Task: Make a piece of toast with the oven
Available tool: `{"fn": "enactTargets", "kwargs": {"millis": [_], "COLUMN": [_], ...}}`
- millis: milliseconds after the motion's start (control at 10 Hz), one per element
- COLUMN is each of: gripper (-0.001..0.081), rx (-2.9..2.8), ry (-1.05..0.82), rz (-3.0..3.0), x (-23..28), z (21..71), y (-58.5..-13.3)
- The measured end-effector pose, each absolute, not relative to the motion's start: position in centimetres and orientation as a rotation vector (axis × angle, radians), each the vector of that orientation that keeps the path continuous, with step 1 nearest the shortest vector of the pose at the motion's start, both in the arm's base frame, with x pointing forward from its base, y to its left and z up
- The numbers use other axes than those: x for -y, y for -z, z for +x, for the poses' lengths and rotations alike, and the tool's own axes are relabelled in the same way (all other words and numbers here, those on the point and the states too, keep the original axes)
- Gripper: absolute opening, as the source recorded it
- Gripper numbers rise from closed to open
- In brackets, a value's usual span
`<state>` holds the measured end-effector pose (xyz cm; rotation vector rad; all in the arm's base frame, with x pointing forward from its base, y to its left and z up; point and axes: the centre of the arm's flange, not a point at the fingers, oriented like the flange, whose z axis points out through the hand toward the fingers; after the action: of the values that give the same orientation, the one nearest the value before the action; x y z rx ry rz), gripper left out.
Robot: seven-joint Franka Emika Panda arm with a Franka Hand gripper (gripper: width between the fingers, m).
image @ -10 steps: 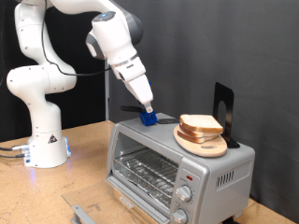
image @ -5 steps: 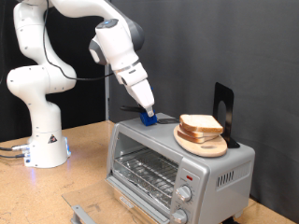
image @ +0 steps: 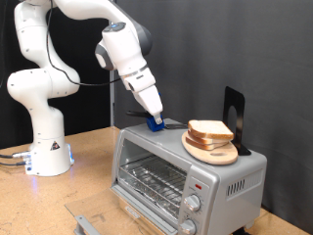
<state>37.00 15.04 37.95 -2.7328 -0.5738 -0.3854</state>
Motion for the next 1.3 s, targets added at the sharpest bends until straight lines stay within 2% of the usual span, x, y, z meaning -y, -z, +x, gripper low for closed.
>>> {"fn": "enactTargets", "kwargs": {"millis": [800,900,1000,1100,1200,1300], "gripper": [0.0682,0.0634,0.0634,0.0451,0.0451,0.0366], "rx": [0.564,0.563,0.562,0.562,0.561,0.560], "ry": [0.380,0.380,0.379,0.378,0.379,0.379], "rz": [-2.738,-2.738,-2.739,-2.739,-2.739,-2.739], "x": [-15.02,-15.00,-14.98,-14.97,-14.94,-14.92], "z": [37.36,37.37,37.38,37.38,37.41,37.41], "y": [-37.29,-37.27,-37.25,-37.24,-37.25,-37.25]}}
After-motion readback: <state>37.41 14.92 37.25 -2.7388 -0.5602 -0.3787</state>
